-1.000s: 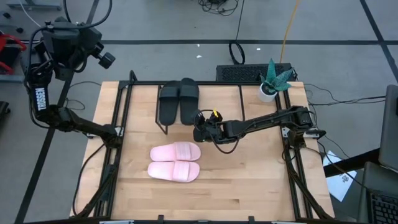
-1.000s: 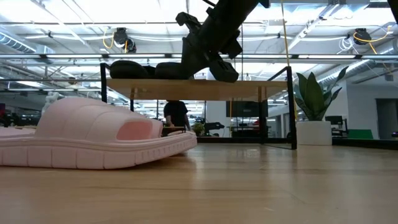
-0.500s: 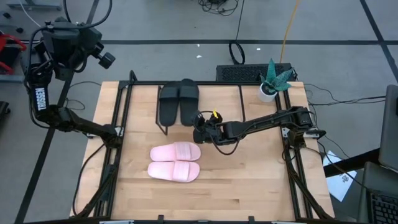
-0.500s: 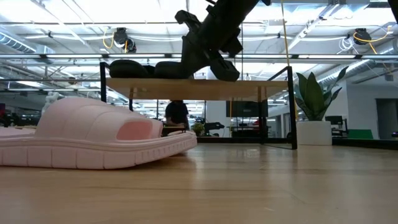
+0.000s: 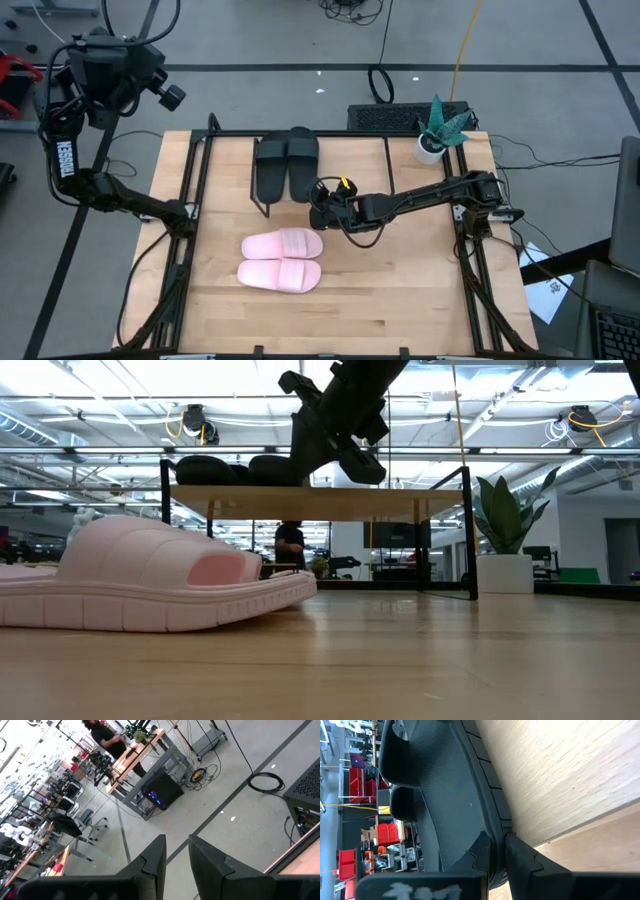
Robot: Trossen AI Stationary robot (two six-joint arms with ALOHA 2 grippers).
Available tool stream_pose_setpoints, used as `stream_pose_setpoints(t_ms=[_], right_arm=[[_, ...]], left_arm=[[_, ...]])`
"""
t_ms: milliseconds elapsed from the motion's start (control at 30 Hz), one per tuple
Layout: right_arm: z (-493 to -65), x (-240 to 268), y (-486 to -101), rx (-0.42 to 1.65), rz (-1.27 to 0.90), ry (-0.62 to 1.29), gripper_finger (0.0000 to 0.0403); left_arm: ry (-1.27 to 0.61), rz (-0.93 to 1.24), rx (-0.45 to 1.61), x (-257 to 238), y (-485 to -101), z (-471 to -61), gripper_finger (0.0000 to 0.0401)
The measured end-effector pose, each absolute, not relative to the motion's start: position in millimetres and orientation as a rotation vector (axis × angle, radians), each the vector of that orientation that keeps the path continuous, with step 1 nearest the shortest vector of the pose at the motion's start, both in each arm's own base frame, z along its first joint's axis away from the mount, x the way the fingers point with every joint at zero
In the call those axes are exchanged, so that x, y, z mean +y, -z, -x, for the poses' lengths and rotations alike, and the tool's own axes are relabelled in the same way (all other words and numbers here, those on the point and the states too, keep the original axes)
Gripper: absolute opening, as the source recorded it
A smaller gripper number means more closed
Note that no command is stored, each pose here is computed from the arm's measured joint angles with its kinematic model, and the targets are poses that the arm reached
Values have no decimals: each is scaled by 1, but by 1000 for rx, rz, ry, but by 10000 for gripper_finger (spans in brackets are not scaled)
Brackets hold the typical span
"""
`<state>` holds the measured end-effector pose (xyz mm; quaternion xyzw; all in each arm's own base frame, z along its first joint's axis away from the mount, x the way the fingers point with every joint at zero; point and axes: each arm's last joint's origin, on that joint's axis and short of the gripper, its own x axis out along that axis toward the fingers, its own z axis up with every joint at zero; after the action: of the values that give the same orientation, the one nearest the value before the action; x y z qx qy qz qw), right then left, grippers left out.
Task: Pick and place slides into the shelf
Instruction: Put the black slide on the shelf
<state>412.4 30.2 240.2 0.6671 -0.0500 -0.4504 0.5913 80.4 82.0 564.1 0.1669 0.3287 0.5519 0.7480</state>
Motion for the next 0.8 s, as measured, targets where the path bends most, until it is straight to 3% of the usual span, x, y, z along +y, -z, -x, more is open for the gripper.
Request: stream_pose_setpoints(t_ms=[800], right_arm=[[-405,28,-250,-132,-1526,1071,23]], left_arm=[[-1177,-359,709,82,-564,-81,88]])
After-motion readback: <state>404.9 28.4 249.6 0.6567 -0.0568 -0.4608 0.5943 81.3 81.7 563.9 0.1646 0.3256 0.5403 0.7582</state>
